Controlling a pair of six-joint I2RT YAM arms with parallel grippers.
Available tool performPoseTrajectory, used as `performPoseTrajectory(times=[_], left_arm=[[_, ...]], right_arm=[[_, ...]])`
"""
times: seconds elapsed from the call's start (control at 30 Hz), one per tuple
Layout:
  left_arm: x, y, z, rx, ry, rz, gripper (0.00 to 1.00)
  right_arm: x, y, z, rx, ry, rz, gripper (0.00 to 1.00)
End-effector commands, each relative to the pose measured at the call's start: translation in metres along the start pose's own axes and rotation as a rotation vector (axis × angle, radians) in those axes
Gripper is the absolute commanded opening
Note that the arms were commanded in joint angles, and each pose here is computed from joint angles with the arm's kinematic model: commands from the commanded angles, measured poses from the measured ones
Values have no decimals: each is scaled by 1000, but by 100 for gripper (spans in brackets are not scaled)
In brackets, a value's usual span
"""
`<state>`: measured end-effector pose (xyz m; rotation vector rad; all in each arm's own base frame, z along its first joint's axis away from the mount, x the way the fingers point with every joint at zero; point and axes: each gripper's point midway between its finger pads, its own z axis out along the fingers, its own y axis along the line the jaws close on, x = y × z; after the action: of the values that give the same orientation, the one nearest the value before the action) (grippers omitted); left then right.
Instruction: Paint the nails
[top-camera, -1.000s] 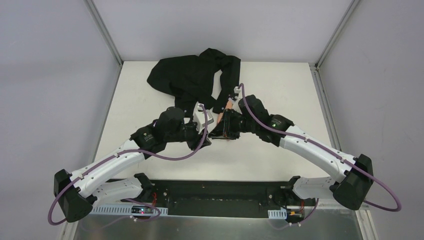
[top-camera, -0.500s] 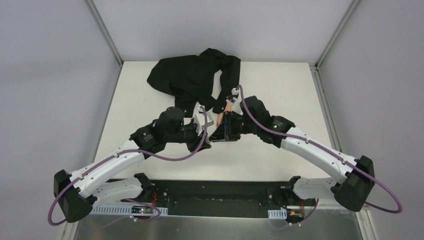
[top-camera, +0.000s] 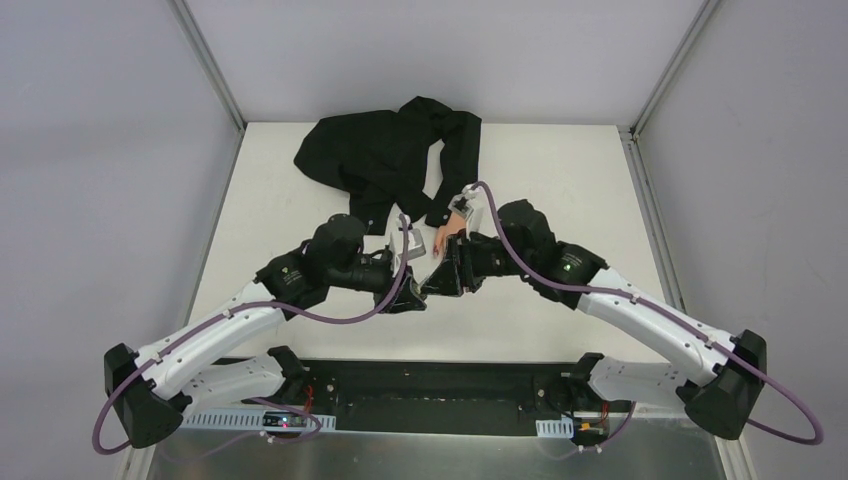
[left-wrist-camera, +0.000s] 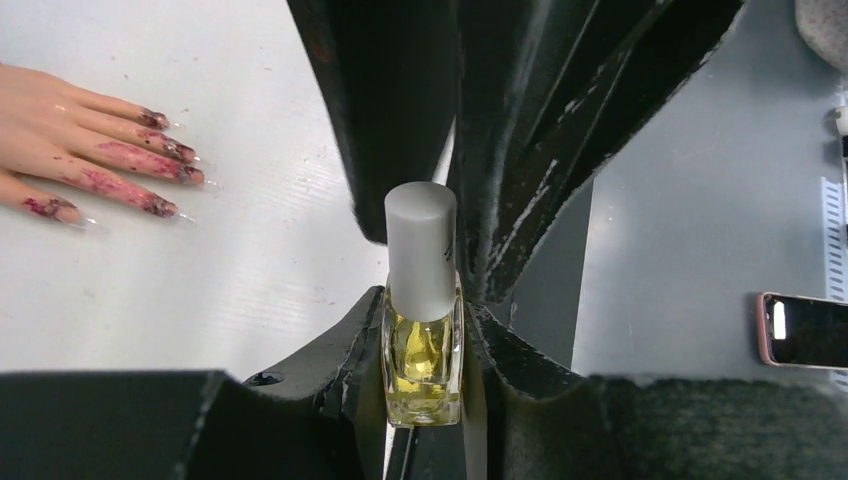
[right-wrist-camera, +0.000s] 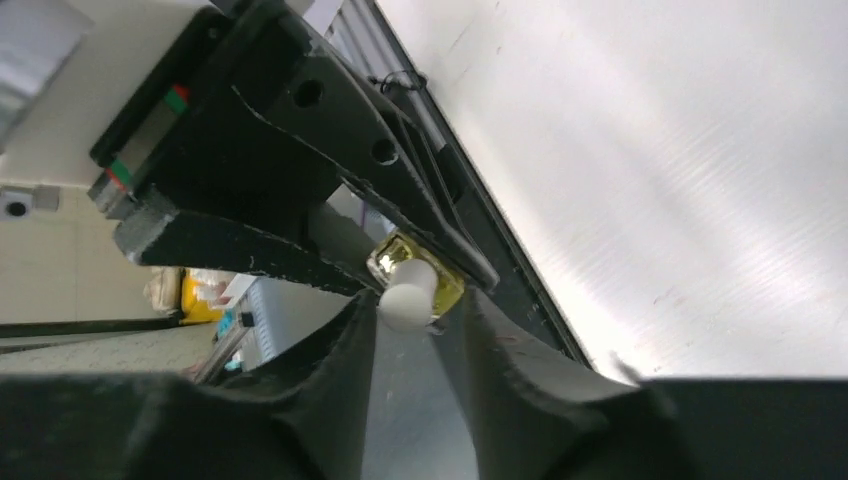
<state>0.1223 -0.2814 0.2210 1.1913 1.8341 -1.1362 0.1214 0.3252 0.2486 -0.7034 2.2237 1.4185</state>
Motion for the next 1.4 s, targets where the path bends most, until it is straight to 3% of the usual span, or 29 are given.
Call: performPoseTrajectory(times=[0.0,0.1,0.23,0.33,0.47,0.63,1.03,1.1,1.23,1.37], left_arm=[[-37,-4,-15,-54,-138,98,0],[-43,7,-25,-146,-195,114,0],[-52,20,-37,-252,-303,122,0],[-55,31,-43,-326,-325,109,0],[-54,35,-41,-342,-320,89,0],[-53,38,-39,-353,-311,77,0],[-51,38,-37,-346,-305,74,0],[-51,38,-37,-346,-305,74,0],[-50,38,-36,-341,-297,77,0],[-50,30,-33,-292,-280,86,0]], right_arm=[[-40,12,-22,22,-234,-110,50],[-51,4,-37,77,-369,-73,72],[-78,-10,-61,142,-623,72,84],[-92,1,-66,63,-720,122,86],[-106,23,-56,-40,-769,126,76],[-111,37,-26,56,-787,76,72],[-110,36,9,238,-857,40,44],[-109,34,10,253,-863,34,36],[-109,33,11,279,-863,8,0],[-108,32,11,300,-850,-38,0]])
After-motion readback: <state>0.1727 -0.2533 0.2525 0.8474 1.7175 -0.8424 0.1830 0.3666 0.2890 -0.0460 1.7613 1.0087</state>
